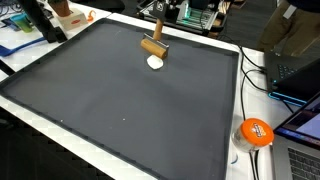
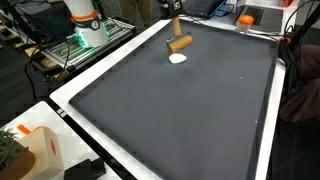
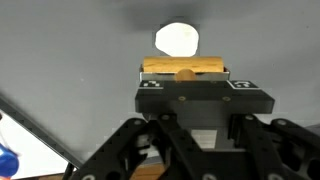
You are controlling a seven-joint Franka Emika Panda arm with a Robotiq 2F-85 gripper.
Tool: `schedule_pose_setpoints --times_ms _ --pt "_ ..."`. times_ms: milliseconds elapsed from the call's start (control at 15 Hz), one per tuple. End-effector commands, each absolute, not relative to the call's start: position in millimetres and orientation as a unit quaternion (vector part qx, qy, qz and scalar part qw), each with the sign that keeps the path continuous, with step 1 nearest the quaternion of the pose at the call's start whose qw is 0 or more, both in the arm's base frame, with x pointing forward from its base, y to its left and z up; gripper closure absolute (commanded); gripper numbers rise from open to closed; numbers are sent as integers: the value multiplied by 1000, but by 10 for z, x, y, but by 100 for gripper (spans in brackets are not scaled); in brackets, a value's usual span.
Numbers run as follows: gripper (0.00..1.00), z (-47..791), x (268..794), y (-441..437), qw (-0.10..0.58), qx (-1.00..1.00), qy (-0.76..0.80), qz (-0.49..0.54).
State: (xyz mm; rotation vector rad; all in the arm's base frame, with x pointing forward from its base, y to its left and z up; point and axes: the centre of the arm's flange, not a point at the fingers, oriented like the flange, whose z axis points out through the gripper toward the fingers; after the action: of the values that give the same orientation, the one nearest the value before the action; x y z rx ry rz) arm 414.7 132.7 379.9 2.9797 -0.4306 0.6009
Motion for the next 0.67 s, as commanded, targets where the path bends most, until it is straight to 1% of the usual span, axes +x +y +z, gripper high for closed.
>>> schedule_pose_setpoints --times_ms 0,333,600 --pt "78 3672 4123 1338 39 966 -146 208" --pt "78 3648 4143 1342 41 965 -146 213" --pt "78 3953 4220 1326 13 971 -151 183"
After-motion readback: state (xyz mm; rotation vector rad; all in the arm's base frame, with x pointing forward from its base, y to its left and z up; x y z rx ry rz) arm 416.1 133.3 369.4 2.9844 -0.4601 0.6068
